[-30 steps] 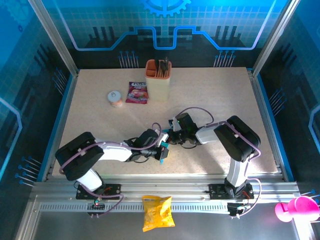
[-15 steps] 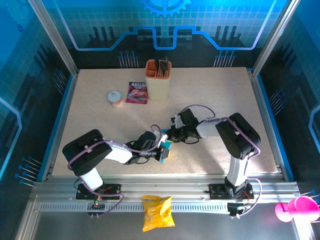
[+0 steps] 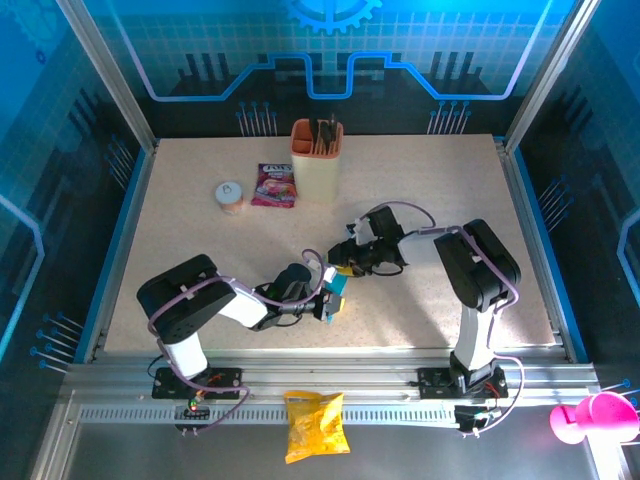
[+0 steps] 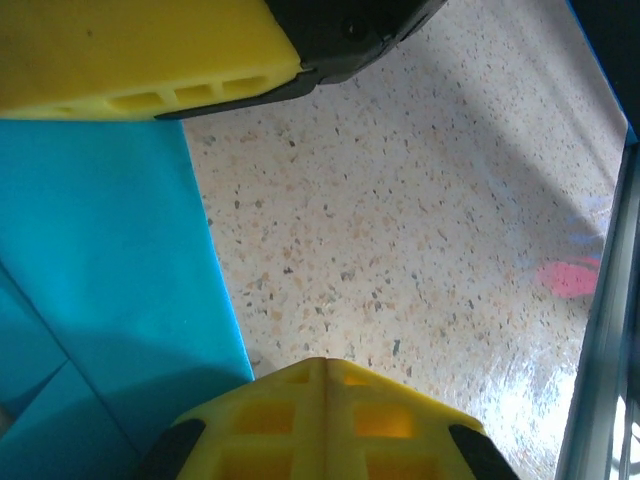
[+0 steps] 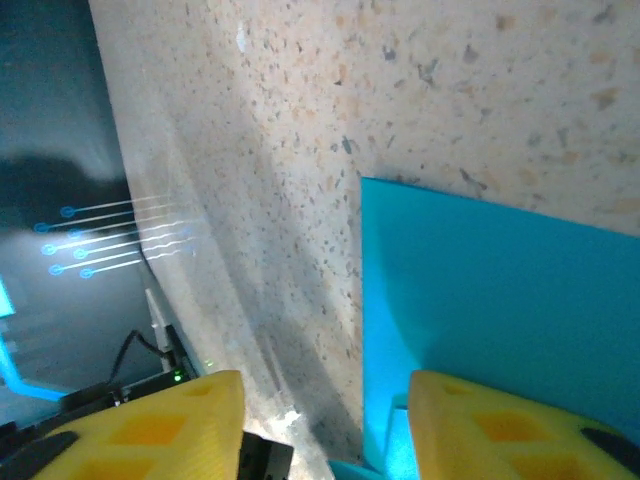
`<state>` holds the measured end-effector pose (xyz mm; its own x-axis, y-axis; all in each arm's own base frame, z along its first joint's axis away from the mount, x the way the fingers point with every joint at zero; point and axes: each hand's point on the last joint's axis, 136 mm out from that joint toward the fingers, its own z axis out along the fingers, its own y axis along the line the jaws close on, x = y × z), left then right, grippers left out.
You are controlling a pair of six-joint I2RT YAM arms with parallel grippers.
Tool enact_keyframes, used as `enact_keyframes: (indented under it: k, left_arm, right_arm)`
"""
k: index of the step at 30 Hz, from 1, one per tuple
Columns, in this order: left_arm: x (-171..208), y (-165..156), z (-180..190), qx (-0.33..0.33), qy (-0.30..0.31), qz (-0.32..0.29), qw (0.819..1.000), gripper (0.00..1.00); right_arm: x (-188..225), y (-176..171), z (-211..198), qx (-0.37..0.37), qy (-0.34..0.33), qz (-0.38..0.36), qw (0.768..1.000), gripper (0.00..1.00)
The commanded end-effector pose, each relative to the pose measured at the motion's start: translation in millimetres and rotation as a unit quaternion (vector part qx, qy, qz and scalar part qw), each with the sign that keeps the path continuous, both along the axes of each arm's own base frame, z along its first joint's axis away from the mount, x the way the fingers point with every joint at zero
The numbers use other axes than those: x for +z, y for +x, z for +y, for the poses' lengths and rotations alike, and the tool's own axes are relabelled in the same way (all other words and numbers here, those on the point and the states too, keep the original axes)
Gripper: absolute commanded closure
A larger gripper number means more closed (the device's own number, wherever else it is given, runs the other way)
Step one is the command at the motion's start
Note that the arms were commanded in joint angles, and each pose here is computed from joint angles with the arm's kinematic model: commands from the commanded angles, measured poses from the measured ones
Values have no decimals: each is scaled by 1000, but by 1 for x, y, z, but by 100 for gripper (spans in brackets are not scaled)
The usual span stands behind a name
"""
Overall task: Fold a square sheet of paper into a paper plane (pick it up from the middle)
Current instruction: Fold the wing for the fifth time at the center of the table.
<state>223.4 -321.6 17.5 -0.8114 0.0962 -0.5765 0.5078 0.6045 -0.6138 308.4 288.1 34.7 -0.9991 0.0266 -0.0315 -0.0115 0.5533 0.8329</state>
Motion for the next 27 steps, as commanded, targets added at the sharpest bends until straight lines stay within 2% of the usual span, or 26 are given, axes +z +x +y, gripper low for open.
enact_keyframes:
  k: [1, 11, 16, 20, 23, 27]
  left_arm:
    - [-79, -57, 53, 0, 124, 145, 982, 100]
    - [-84, -58, 54, 1, 125, 150, 981, 100]
    - [-84, -58, 53, 0, 125, 150, 981, 100]
    - [-80, -56, 52, 2, 123, 146, 982, 100]
    - [-63, -49, 43, 0, 108, 133, 985, 100]
    - [-1, -22, 13, -2, 62, 96, 993, 98]
  right_arm:
    - [-26, 36, -34, -63, -57, -21, 996, 47]
    - [-22, 61, -53, -92, -51, -25, 994, 41]
    - [-26, 86, -86, -129, -60, -15, 990, 40]
    - [-14, 117, -125, -180, -54, -22, 982, 41]
    - [12, 131, -143, -206, -40, -37, 977, 41]
    - [53, 116, -142, -196, -31, -66, 978, 41]
